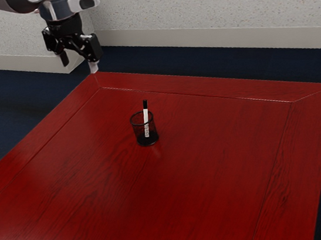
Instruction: Take the marker out of the pen holder and place it to the left of the pen holder.
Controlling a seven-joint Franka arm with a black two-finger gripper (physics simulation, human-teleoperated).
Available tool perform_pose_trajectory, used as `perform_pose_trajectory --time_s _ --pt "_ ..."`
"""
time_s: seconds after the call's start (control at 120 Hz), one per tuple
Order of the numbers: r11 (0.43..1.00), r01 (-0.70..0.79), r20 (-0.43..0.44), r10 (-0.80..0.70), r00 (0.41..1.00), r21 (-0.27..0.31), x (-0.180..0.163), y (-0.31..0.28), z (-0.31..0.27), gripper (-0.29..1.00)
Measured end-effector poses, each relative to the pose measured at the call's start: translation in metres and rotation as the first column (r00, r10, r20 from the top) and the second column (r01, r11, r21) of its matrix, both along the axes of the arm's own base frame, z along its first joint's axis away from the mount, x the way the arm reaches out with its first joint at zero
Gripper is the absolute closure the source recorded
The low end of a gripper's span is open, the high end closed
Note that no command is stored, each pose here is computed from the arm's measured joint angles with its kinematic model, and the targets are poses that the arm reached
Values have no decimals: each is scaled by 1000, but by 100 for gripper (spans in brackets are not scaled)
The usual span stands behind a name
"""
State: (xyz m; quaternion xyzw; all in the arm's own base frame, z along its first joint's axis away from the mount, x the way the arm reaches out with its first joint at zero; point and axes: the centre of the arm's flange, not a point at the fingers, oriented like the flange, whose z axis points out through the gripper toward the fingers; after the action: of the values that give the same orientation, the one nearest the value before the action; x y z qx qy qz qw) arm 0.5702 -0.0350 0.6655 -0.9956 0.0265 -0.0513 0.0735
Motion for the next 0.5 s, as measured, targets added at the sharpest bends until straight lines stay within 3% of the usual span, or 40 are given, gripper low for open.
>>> perform_pose_trajectory --time_s 0.142,0.5 --pt "1000 -6 -2 6 1000 9 13 2 -9 0" --pt "1000 -3 -117 5 993 12 112 -3 -196 0"
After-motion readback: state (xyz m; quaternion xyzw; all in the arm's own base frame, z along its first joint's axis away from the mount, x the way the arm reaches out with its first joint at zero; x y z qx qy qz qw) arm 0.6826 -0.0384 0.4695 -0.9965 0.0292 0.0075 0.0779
